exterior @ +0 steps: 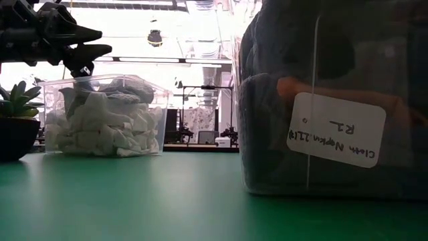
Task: Sort towels by color in basket
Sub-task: Adjust the gray checkered towel
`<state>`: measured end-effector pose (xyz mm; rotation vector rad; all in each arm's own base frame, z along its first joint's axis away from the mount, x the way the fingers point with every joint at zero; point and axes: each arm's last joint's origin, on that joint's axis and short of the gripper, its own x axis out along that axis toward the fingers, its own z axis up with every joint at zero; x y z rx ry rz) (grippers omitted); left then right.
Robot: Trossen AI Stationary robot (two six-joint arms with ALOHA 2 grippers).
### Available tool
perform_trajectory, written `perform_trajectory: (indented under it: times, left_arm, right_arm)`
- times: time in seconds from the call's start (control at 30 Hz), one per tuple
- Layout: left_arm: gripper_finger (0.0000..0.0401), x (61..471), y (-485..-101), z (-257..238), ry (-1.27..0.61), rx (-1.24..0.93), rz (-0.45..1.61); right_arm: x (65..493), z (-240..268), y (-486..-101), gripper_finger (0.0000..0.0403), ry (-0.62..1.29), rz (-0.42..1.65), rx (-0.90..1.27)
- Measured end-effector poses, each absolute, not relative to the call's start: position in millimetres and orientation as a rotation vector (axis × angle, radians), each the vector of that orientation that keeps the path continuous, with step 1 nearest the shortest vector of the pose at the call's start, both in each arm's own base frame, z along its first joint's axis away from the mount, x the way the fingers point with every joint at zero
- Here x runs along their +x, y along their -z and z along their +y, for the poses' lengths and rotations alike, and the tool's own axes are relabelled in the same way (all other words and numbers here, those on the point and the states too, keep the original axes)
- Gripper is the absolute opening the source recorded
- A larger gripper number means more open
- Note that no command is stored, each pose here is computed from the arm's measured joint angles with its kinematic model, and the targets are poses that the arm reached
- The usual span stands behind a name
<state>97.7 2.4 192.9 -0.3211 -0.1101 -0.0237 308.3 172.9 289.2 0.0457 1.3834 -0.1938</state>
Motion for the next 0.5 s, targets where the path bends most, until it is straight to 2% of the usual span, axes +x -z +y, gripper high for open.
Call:
perform_trajectory:
  times: [0.1,0.27,0.5]
  left_arm:
    - [0.0129,98,-193,2,0.024,-0.322,-0.108]
    - [0.0129,98,-193,2,0.024,-0.322,-0.107]
    - [0.0129,98,-193,2,0.024,-0.322,-0.108]
  right_arm:
    - [314,184,-284,0.003,0.055,1.351,0.09]
    - [311,186,-275,0.0052,0.045,1.373,0.08]
    - [321,182,-258,0.0136,0.001,1.321,0.089]
